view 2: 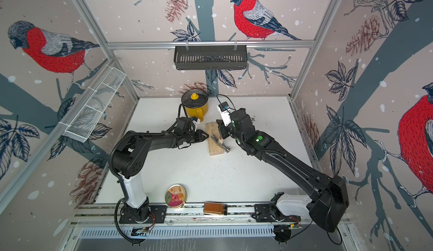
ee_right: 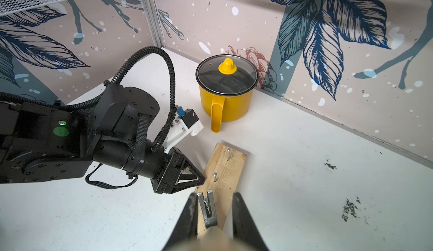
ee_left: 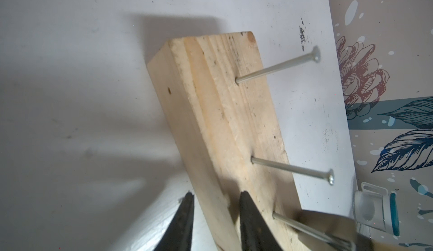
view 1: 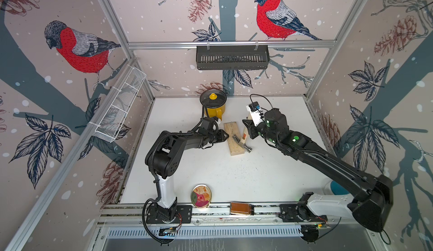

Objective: Use a claw hammer to pull out a nail
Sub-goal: Remove the nail from the mounting plate.

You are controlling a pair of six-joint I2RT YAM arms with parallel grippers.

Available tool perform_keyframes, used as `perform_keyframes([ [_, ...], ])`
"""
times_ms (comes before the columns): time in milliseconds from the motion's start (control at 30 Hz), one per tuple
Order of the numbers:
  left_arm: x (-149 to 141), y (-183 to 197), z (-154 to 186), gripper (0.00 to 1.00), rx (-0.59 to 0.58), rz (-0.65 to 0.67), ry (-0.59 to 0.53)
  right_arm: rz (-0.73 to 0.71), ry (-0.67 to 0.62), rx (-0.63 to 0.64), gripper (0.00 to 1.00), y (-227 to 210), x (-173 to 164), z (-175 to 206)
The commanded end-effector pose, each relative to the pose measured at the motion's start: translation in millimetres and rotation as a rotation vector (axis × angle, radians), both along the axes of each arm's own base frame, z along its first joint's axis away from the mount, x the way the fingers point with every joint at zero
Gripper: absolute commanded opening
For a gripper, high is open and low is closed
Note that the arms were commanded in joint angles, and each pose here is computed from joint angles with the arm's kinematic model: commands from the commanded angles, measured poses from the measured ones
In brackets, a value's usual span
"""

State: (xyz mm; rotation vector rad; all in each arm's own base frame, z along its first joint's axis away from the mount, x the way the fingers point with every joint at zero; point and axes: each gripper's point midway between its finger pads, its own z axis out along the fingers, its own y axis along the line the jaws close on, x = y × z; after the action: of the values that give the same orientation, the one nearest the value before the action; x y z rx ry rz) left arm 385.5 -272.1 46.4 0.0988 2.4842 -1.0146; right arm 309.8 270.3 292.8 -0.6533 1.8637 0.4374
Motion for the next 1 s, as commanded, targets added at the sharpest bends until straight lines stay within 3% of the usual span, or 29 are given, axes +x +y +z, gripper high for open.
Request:
perform_keyframes([
  [0, -15, 17, -28, 0.33, 0.104, 0.027, 0.089, -0.001, -0.131, 0.117, 0.00, 2, 3, 39],
  [967, -22, 17, -33, 0.33, 0.099, 0.022, 0.111, 0.007, -0.108, 0.198, 0.00, -10, -18, 12],
])
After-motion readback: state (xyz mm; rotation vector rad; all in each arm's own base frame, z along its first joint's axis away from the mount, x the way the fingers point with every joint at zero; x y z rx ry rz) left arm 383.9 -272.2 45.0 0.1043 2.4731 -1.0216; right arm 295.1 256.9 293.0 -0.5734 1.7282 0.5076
